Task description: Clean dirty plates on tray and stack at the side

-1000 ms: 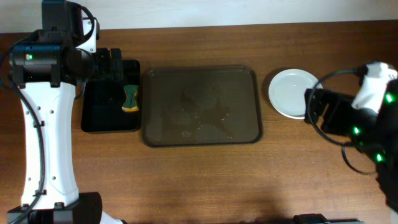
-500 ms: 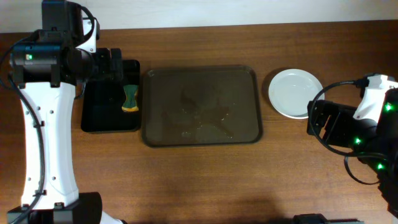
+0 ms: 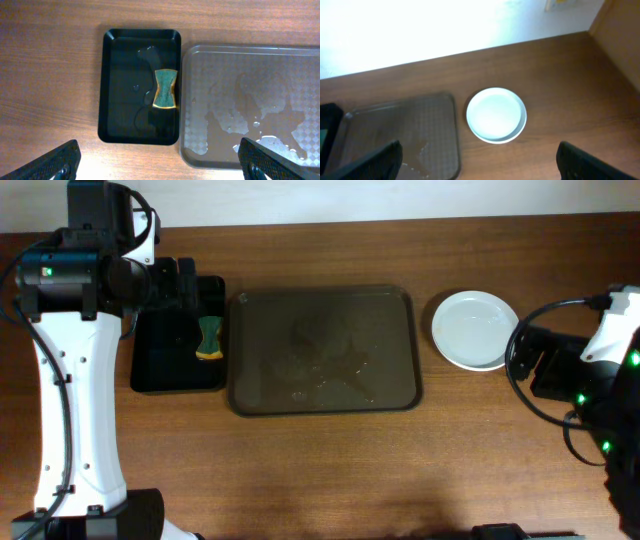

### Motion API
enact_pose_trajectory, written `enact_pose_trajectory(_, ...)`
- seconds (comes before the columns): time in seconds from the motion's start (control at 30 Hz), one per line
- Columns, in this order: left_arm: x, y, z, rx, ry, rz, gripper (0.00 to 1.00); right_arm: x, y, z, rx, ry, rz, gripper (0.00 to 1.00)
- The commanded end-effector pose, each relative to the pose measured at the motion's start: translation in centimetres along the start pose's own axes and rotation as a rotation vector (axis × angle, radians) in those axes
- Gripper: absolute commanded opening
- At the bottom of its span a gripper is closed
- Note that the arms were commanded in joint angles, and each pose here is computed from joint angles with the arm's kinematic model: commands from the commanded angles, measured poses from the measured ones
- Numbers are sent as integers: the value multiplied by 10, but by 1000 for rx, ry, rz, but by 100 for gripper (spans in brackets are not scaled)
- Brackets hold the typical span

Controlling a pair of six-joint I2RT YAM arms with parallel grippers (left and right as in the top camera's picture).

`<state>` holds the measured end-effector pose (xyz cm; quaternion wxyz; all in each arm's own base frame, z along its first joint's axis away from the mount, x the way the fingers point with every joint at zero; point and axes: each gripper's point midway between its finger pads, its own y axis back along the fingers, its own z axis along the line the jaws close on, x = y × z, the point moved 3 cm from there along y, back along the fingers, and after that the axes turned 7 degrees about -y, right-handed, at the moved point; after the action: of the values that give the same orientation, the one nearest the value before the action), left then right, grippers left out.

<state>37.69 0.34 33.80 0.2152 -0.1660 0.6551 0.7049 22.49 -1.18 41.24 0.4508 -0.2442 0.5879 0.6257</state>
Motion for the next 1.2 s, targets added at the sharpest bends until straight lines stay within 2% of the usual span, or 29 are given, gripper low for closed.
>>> enact_pose_trajectory(0.0, -1, 1, 0, 6, 11, -5, 99, 9, 6, -8, -6, 37, -132, 98)
enact_pose_trajectory(0.1, -1, 1, 0, 6, 11, -5, 99, 26, -3, -11, -42, 27, -227, 98)
enact_pose_trajectory(0.57, -1, 1, 0, 6, 11, -5, 99, 154, -78, -24, -245, 18, -563, 98)
enact_pose_trajectory(0.77, -1, 1, 0, 6, 11, -5, 99, 189, -103, -31, -253, 16, -597, 98)
enact_pose_trajectory(0.93, -1, 1, 0, 6, 11, -5, 99, 192, -105, -32, -247, 18, -580, 98)
enact_pose_trajectory(1.1, -1, 1, 0, 6, 11, -5, 99, 222, -122, -32, -257, 36, -414, 98)
enact_pose_trajectory(1.17, -1, 1, 0, 6, 11, -5, 99, 222, -121, -32, -257, 36, -417, 98)
